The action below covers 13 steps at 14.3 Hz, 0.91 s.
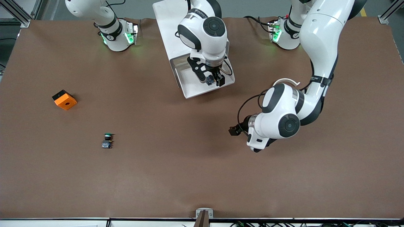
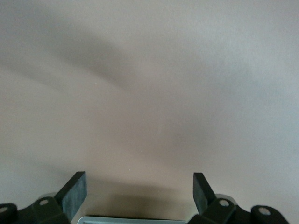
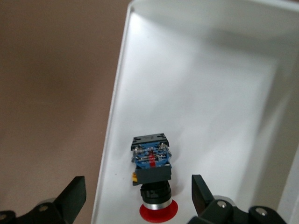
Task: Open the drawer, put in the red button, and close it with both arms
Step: 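Open the right gripper to drop the button and lift away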
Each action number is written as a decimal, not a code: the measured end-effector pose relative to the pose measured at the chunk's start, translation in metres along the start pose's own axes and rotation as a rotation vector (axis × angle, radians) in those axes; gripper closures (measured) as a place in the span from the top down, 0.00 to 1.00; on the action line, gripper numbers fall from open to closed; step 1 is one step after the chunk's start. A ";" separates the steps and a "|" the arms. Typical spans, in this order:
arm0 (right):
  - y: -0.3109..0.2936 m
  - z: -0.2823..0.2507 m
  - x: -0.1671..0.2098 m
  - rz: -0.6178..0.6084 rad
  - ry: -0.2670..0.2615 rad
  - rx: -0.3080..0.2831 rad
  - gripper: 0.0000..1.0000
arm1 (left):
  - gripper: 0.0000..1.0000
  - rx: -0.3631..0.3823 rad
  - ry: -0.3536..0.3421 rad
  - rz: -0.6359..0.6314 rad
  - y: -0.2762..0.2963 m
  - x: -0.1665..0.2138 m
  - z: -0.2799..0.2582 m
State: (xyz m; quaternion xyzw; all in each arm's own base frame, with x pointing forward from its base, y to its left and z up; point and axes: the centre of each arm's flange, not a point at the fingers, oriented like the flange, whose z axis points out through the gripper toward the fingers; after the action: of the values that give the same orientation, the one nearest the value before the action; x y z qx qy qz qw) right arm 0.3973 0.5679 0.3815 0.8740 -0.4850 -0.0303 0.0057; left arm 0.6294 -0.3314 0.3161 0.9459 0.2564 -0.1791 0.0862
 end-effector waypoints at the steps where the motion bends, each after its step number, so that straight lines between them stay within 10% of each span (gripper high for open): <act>1: -0.006 -0.014 0.010 -0.031 0.003 -0.007 1.00 | 1.00 0.012 0.005 0.010 0.001 -0.006 0.003; 13: -0.003 -0.167 0.340 -0.664 -0.060 -0.062 1.00 | 1.00 0.102 0.067 0.157 0.016 -0.106 0.048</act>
State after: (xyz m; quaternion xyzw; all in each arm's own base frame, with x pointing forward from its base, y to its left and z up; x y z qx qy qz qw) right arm 0.5885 0.2781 0.5315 0.9824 -0.1725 -0.0708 0.0078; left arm 0.5386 -0.4057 0.3137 0.9718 0.1746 -0.1528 0.0430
